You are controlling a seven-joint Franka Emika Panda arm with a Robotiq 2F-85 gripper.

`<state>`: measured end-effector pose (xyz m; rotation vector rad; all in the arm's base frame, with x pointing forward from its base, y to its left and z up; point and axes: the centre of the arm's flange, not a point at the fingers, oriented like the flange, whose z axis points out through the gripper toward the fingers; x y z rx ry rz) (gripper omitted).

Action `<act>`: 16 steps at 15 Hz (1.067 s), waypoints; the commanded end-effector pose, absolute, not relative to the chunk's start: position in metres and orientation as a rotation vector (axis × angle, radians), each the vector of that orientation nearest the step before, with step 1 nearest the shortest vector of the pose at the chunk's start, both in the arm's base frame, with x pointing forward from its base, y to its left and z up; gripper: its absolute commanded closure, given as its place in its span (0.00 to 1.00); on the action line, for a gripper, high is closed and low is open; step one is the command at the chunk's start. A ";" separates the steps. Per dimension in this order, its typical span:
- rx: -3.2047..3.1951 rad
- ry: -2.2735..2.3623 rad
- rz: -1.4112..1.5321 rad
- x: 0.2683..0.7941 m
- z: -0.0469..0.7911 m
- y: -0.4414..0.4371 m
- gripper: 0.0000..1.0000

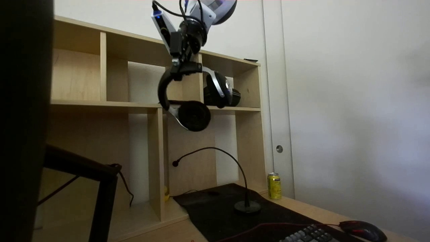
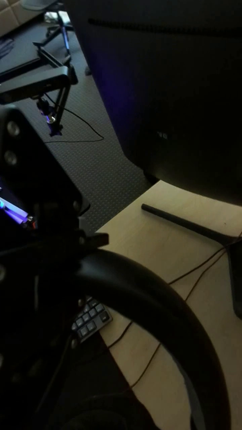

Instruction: Remove the headsets from the top shelf on the left and place them on the desk

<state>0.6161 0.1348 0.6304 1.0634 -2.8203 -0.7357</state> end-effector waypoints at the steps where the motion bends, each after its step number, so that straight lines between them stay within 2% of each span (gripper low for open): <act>1: 0.799 -2.971 -0.712 0.600 0.636 0.146 0.95; 4: 0.630 -3.071 -0.730 0.606 0.620 0.115 0.95; 5: 0.738 -3.009 -0.683 0.626 0.593 0.060 0.79; 8: 0.672 -3.041 -0.705 0.627 0.585 0.049 0.79; 9: 0.675 -3.040 -0.704 0.627 0.585 0.051 0.95; 16: 0.536 -3.045 -0.658 0.630 0.571 0.037 0.95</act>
